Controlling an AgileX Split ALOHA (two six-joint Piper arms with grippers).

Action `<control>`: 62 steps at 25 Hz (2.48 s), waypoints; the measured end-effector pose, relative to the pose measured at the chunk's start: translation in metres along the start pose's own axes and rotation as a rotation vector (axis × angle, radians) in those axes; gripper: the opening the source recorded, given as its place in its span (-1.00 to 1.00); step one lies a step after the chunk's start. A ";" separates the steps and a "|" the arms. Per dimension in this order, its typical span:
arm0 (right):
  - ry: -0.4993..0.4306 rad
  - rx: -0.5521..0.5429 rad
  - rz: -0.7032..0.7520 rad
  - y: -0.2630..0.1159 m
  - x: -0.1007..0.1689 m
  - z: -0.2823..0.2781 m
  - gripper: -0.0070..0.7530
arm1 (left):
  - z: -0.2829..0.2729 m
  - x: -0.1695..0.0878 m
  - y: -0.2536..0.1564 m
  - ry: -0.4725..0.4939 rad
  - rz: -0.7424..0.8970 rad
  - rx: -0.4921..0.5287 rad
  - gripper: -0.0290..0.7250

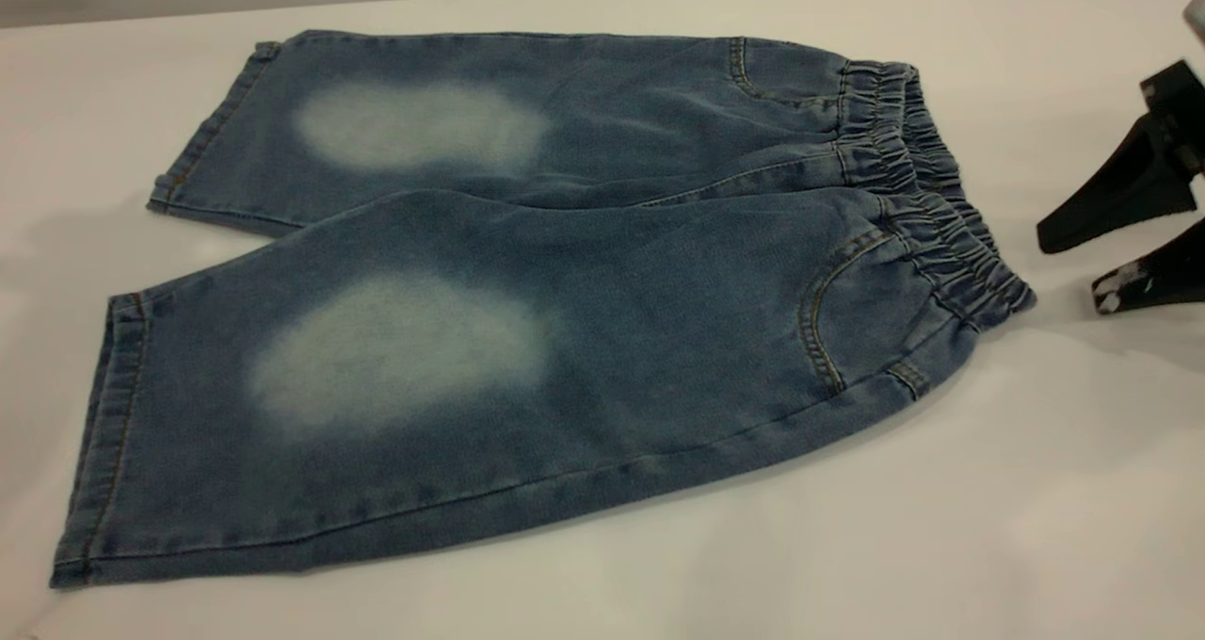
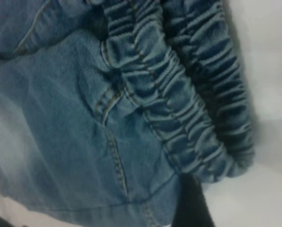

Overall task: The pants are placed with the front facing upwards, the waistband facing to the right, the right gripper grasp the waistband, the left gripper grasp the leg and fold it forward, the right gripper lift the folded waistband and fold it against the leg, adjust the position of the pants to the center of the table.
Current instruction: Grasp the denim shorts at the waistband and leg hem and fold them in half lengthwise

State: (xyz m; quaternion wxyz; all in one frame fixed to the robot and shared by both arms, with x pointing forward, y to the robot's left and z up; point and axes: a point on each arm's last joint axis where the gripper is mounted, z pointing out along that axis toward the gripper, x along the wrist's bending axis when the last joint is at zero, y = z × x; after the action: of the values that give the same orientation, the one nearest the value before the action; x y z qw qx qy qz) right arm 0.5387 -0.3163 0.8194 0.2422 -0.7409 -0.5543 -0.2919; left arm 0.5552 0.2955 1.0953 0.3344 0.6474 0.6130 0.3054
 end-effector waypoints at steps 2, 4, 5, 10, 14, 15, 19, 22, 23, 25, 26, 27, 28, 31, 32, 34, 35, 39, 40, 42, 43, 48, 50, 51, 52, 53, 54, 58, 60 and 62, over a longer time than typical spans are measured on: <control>0.028 0.008 0.003 -0.001 -0.002 0.004 0.06 | 0.000 0.000 0.000 0.000 0.000 0.000 -0.06; 0.059 0.014 -0.002 -0.002 -0.002 0.008 0.06 | 0.000 0.000 0.000 0.000 0.000 0.000 -0.06; 0.073 0.015 -0.002 -0.002 -0.003 0.009 0.06 | 0.000 0.000 0.000 0.000 0.000 0.000 -0.06; 0.078 0.036 0.010 -0.005 -0.012 0.019 0.06 | 0.000 0.000 0.000 0.000 0.000 0.000 -0.06; 0.104 0.025 0.010 -0.004 -0.014 0.023 0.06 | 0.000 0.000 0.000 0.000 0.000 0.000 -0.06; 0.104 0.021 0.004 -0.004 -0.014 0.023 0.06 | 0.000 0.000 0.000 0.000 0.000 0.000 -0.06; 0.109 -0.013 -0.009 -0.001 -0.013 0.023 0.06 | 0.000 0.000 0.000 0.000 0.000 0.000 -0.06; 0.110 -0.019 -0.022 -0.001 -0.012 0.024 0.06 | 0.000 0.000 0.000 0.000 0.000 0.000 -0.06; 0.112 -0.023 -0.027 0.000 -0.011 0.024 0.06 | 0.000 0.000 0.000 0.000 0.000 0.000 -0.06; 0.119 -0.024 -0.033 0.000 -0.010 0.025 0.06 | 0.000 0.000 0.000 0.000 0.000 0.000 -0.06; 0.121 -0.020 -0.038 -0.001 -0.009 0.026 0.06 | 0.000 0.000 0.000 0.000 0.000 0.000 -0.06; 0.119 -0.017 -0.041 -0.001 -0.008 0.027 0.06 | 0.000 0.000 0.000 0.000 0.000 -0.001 -0.06; 0.119 -0.017 -0.045 -0.001 -0.008 0.028 0.06 | 0.000 0.000 0.000 0.000 0.000 -0.001 -0.06; 0.121 -0.003 -0.060 -0.003 -0.003 0.032 0.06 | 0.000 0.000 0.000 0.001 0.001 -0.001 -0.06; 0.120 0.002 -0.070 -0.003 -0.002 0.034 0.06 | 0.000 0.000 0.000 0.001 0.001 -0.001 -0.06; 0.124 0.007 -0.082 -0.004 0.001 0.036 0.06 | 0.000 0.000 0.000 0.001 0.002 -0.001 -0.06; 0.125 0.007 -0.086 -0.004 0.002 0.037 0.06 | 0.000 0.000 0.000 0.001 0.002 -0.001 -0.06; 0.130 -0.008 -0.072 -0.003 0.003 0.037 0.00 | 0.000 0.000 0.000 0.001 0.002 -0.001 -0.06; 0.132 -0.013 -0.068 -0.002 0.003 0.037 -0.05 | 0.000 0.000 0.000 0.001 0.002 -0.001 -0.06; 0.123 -0.022 -0.069 -0.001 0.002 0.037 -0.19 | 0.000 0.000 0.000 0.001 0.002 -0.001 -0.06; 0.115 -0.025 -0.069 -0.001 0.002 0.037 -0.28 | 0.000 0.000 0.000 0.001 0.002 0.001 -0.06; 0.105 -0.028 -0.075 -0.001 0.001 0.037 -0.74 | 0.000 -0.001 -0.006 -0.009 0.002 0.062 -0.06; 0.106 -0.030 -0.073 -0.001 0.001 0.037 -0.87 | 0.000 -0.001 -0.009 -0.013 0.003 0.093 -0.06; 0.106 -0.030 -0.074 -0.001 0.001 0.037 -0.89 | 0.000 -0.002 -0.011 -0.017 -0.001 0.111 -0.06; 0.106 -0.030 -0.074 -0.001 0.001 0.037 -0.90 | -0.001 -0.002 -0.013 -0.026 -0.010 0.141 -0.06; 0.106 -0.030 -0.074 -0.001 0.001 0.037 -0.90 | -0.001 -0.004 -0.016 -0.039 -0.024 0.170 -0.06; 0.106 -0.030 -0.074 -0.001 0.001 0.037 -0.90 | -0.001 -0.005 -0.018 -0.047 -0.031 0.196 -0.06; 0.107 -0.031 -0.072 0.000 0.001 0.037 -0.90 | -0.002 -0.010 -0.031 -0.098 -0.082 0.308 -0.06; 0.107 -0.032 -0.076 0.000 0.001 0.037 -0.90 | 0.001 -0.015 -0.043 -0.128 -0.092 0.396 -0.06; 0.106 -0.032 -0.078 0.000 0.001 0.037 -0.90 | 0.004 -0.021 -0.059 -0.149 -0.083 0.490 -0.06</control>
State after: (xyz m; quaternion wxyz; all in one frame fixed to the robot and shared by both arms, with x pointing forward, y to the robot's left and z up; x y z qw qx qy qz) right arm 0.5446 -0.2900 0.7934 0.2475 -0.7060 -0.5645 -0.3489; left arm 0.5221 0.2757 1.0452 0.2240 0.7041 0.6684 0.0854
